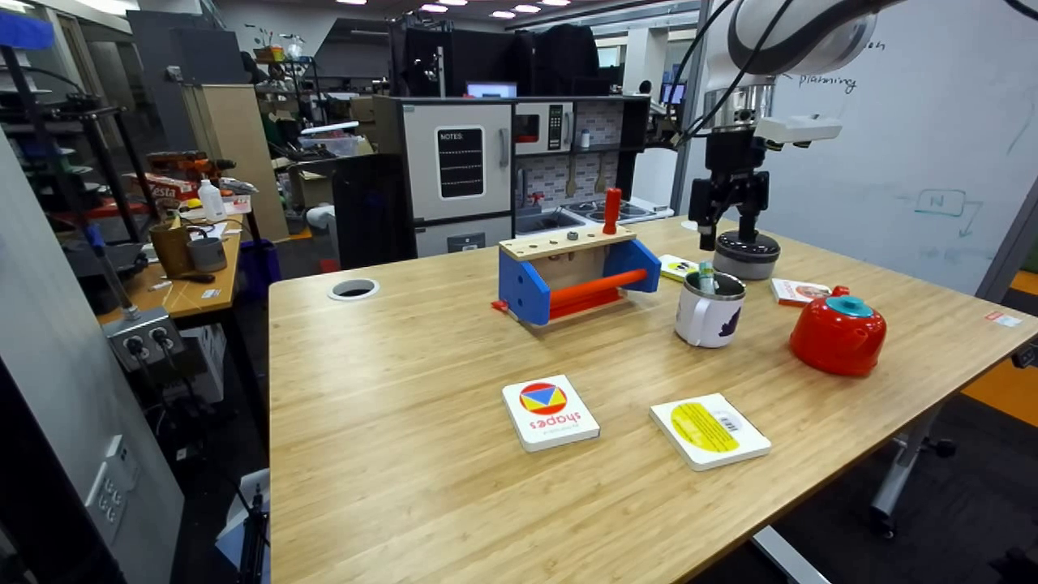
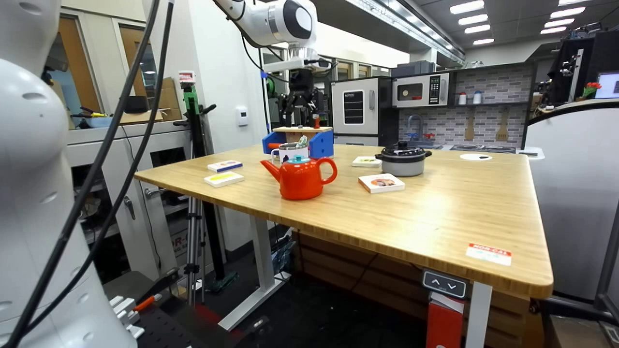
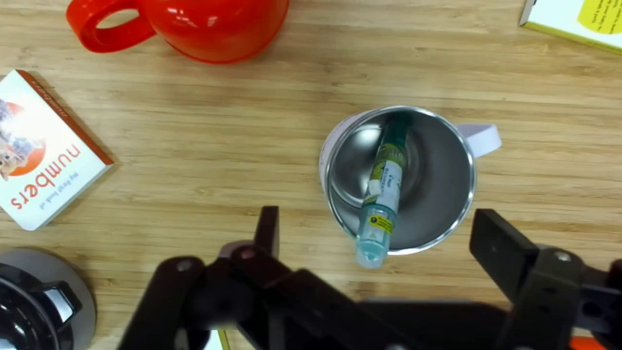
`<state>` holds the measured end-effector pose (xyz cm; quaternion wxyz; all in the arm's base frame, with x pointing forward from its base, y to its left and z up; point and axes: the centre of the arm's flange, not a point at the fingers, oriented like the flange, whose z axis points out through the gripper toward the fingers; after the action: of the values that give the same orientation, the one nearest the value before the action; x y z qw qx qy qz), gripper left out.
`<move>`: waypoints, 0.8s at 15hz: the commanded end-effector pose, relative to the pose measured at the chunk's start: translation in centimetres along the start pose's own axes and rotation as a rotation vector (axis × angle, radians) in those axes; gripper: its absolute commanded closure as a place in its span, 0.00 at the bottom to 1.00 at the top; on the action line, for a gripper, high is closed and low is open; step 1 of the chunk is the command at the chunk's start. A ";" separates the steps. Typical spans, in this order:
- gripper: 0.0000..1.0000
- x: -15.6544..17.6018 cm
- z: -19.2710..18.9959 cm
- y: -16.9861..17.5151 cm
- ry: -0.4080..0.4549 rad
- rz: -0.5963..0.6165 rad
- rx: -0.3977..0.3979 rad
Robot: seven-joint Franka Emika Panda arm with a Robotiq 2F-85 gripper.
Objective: Take the marker from the cup and put it on the table
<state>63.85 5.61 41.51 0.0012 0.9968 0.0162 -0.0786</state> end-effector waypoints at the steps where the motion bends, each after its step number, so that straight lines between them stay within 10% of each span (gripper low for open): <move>1: 0.00 -0.6 -0.7 -0.8 -0.003 -0.039 0.011; 12: 0.00 -0.3 -0.6 -1.4 0.009 -0.033 0.004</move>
<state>63.64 6.95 42.15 -0.0019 0.9967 0.0323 -0.0742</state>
